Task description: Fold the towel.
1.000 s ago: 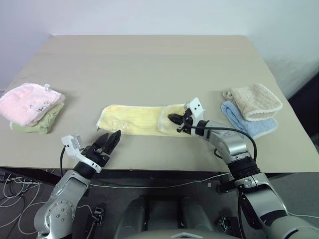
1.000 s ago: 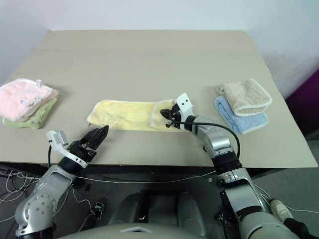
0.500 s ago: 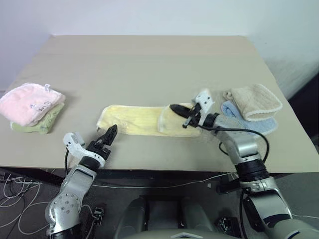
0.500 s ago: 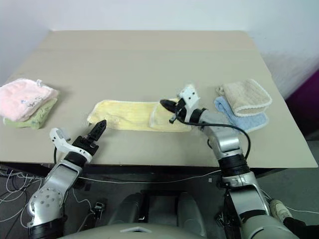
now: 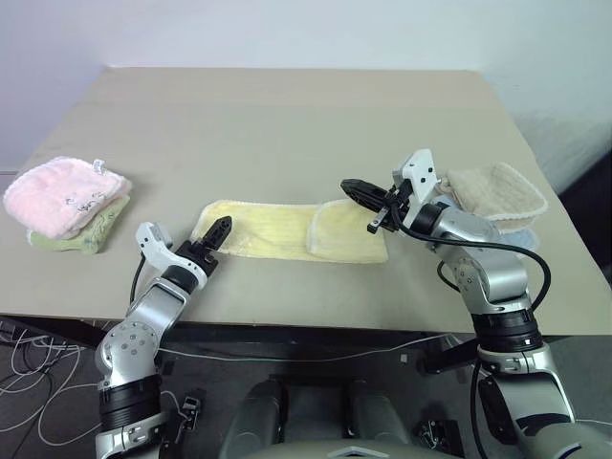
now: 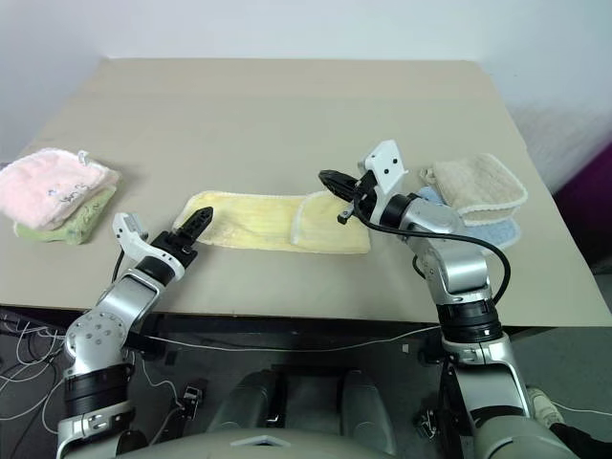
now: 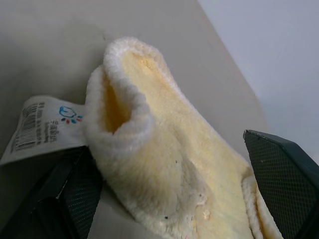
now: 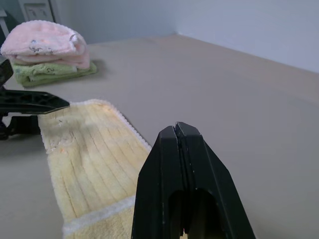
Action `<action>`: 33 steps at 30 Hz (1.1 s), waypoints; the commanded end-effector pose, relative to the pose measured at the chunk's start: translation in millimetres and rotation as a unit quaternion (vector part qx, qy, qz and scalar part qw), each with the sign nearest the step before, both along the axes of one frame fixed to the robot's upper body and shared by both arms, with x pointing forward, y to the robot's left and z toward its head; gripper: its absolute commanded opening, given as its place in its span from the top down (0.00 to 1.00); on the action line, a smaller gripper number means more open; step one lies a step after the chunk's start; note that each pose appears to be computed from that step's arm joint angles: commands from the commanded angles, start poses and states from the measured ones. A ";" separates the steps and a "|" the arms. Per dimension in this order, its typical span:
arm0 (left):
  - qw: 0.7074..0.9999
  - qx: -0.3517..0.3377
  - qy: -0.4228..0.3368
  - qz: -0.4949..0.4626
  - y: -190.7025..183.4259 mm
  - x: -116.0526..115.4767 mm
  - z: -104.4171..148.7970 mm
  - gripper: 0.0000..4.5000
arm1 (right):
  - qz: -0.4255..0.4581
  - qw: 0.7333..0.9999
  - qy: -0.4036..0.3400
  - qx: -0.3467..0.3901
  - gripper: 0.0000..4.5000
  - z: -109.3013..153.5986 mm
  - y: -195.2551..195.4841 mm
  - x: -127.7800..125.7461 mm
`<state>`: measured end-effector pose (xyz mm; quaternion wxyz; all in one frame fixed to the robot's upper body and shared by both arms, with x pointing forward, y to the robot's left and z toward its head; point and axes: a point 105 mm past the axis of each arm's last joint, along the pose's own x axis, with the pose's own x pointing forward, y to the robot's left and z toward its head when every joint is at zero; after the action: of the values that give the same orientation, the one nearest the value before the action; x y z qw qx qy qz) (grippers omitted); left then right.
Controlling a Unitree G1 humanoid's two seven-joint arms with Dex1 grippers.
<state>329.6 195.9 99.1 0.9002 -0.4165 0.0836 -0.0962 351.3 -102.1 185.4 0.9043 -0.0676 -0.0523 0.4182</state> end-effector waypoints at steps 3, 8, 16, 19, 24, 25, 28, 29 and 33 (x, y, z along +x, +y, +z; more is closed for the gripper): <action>1.000 -0.013 0.004 0.007 3.1 2.4 -5.7 0.29 | -0.014 0.999 -0.031 0.008 1.00 16.2 -7.4 -5.9; 1.000 -0.026 -0.008 0.011 4.9 4.6 -0.1 0.69 | -0.020 0.999 -0.027 0.007 1.00 12.2 -8.6 -8.7; 0.998 -0.018 -0.043 0.041 27.1 10.7 18.9 0.99 | -0.028 0.999 -0.017 -0.002 1.00 2.5 -11.3 -13.3; 0.996 0.025 -0.061 0.055 50.5 13.5 32.6 0.99 | -0.036 0.999 -0.013 -0.012 1.00 -2.2 -18.1 -14.6; 0.986 0.110 -0.109 0.055 77.4 12.5 66.0 0.99 | -0.047 0.999 0.000 -0.026 1.00 -8.7 -33.6 -15.9; 0.984 0.123 -0.118 0.049 78.2 12.0 70.9 0.99 | -0.046 0.999 0.002 -0.029 1.00 -10.2 -35.2 -16.8; 0.971 0.180 -0.159 -0.002 63.6 10.8 86.8 0.99 | -0.043 0.998 0.009 -0.037 1.00 -15.4 -38.6 -19.2; 0.963 0.203 -0.172 -0.031 52.3 10.4 89.7 0.99 | -0.042 0.998 0.011 -0.038 1.00 -16.8 -39.1 -19.3; 0.928 0.267 -0.221 -0.137 1.5 6.2 96.4 0.99 | -0.042 0.998 0.013 -0.038 1.00 -19.1 -38.3 -18.5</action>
<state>339.8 221.2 177.2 0.9604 -0.1592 -0.0115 -0.2285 333.7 -139.5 154.5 0.9189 -0.0926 0.0039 0.3834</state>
